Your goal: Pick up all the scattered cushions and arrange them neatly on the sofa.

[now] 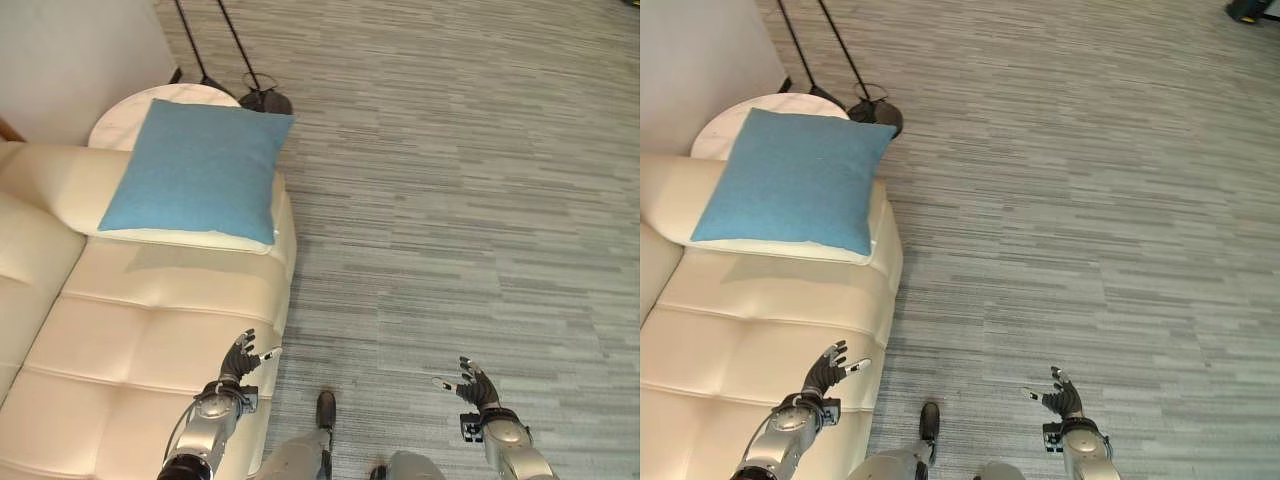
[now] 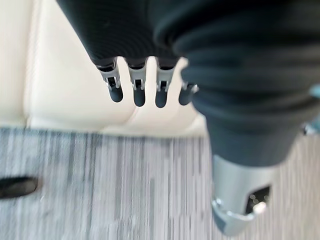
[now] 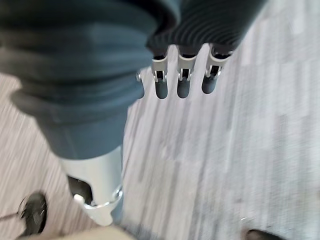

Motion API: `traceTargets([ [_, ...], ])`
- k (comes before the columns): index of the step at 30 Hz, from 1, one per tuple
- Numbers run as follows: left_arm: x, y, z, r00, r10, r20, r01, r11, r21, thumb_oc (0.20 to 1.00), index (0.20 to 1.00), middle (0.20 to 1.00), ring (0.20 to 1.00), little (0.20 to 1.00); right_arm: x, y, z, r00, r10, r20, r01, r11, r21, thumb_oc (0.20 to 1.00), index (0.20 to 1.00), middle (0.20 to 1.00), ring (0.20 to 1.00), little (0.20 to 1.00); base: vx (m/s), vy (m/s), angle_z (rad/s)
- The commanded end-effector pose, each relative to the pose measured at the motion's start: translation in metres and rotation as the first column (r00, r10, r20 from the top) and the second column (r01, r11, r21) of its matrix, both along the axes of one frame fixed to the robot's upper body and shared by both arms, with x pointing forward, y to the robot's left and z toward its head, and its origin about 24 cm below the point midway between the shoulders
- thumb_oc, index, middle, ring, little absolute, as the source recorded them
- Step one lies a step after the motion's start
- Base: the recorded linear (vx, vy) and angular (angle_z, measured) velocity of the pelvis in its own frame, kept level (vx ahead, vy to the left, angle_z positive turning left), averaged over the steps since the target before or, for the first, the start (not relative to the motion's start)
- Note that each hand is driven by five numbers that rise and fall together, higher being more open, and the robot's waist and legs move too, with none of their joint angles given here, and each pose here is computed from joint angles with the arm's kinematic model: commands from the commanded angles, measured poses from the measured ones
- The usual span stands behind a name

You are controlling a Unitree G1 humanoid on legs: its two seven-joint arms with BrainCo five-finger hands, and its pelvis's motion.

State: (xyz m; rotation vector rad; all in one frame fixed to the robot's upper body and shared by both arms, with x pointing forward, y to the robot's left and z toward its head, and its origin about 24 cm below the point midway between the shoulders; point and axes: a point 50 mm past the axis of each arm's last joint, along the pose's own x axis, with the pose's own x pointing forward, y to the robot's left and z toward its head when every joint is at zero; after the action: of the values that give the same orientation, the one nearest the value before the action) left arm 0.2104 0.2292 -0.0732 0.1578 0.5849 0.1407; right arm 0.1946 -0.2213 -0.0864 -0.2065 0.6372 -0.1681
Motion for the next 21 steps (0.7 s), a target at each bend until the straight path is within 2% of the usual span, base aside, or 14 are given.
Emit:
traceTargets([
  [1,0.0,0.004,0.009,0.998,0.005,0.055,-0.006,1.0,0.011,1.0,1.0,1.0,1.0,1.0,0.009,-0.004,0.011,0.998,0.003,0.058,-0.002,1.0,-0.027,1.0,1.0,1.0,1.0,1.0,0.14,0.008,0.08],
  [7,0.008,-0.001,0.013,0.996,0.011,0.085,-0.01,1.0,-0.007,1.0,1.0,1.0,1.0,1.0,0.018,-0.005,0.017,0.995,-0.014,0.094,0.016,1.0,-0.023,1.0,1.0,1.0,1.0,1.0,0.27,-0.125,-0.04],
  [21,0.009,-0.012,0.011,0.997,-0.02,0.079,0.023,0.999,-0.035,1.0,1.0,1.0,1.0,1.0,0.016,-0.024,0.025,0.993,-0.025,0.116,0.032,0.997,-0.064,1.0,1.0,1.0,1.0,1.0,0.21,-0.175,0.36],
])
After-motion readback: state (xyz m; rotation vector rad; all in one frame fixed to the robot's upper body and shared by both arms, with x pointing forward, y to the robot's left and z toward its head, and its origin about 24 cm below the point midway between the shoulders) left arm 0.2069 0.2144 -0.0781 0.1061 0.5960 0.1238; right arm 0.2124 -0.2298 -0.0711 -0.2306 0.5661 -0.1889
